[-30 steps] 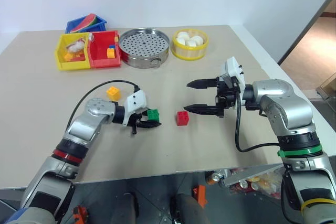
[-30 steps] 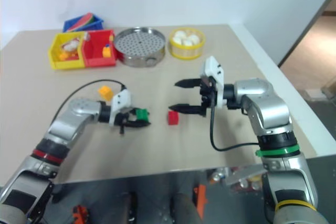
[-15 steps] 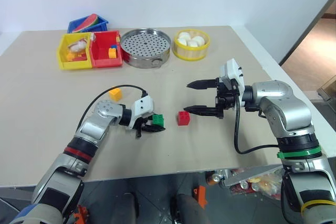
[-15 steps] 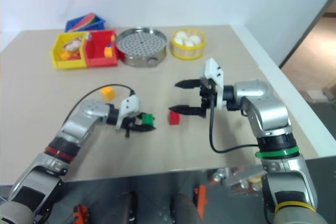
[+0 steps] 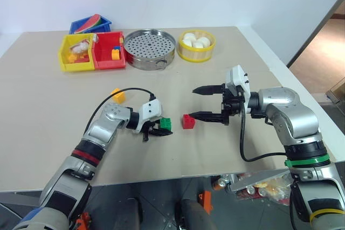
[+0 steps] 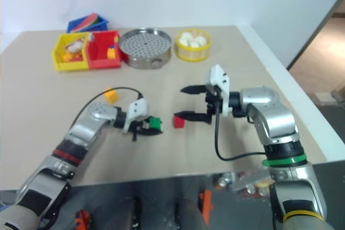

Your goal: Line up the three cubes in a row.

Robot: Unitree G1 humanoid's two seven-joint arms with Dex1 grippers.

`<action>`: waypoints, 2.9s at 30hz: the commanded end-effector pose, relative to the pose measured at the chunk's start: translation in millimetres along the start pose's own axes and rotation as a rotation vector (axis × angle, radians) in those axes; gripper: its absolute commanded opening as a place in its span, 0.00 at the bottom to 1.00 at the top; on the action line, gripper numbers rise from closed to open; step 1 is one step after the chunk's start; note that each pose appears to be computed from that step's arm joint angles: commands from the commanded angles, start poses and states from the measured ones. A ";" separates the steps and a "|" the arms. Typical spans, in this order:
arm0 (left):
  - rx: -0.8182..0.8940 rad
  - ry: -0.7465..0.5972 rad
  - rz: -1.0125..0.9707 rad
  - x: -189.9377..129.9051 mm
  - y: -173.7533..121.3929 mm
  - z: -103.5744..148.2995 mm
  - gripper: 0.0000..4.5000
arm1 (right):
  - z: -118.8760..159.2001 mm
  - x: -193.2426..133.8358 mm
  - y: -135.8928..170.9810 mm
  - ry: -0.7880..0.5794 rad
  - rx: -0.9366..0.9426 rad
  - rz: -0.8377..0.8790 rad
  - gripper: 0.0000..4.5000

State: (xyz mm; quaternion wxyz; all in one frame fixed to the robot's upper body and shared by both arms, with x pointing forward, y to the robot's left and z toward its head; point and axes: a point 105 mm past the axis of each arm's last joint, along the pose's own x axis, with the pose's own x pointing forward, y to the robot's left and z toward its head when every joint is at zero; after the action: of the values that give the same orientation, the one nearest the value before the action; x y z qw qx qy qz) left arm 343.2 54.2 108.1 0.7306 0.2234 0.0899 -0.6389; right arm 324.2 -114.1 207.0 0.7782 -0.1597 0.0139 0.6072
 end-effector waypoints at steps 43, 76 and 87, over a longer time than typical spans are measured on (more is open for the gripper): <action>-0.181 -0.082 0.825 -151.6 84.6 -20.4 0.99 | 11.1 -14.2 -4.6 0.006 -0.066 -0.038 1.00; -0.029 -0.063 0.354 -101.1 24.1 -13.5 0.30 | 9.1 -17.2 -2.2 0.021 -0.066 -0.028 1.00; -0.003 -0.033 0.057 -80.6 -11.3 -17.0 0.30 | 7.9 -17.3 -1.0 0.036 -0.068 -0.015 1.00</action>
State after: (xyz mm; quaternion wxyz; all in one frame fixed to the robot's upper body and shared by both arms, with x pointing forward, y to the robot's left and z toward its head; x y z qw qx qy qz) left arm 319.5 137.0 116.8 0.7586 0.2028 0.0868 -0.6130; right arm 322.7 -128.2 207.7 0.7807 -0.1784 0.0239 0.5984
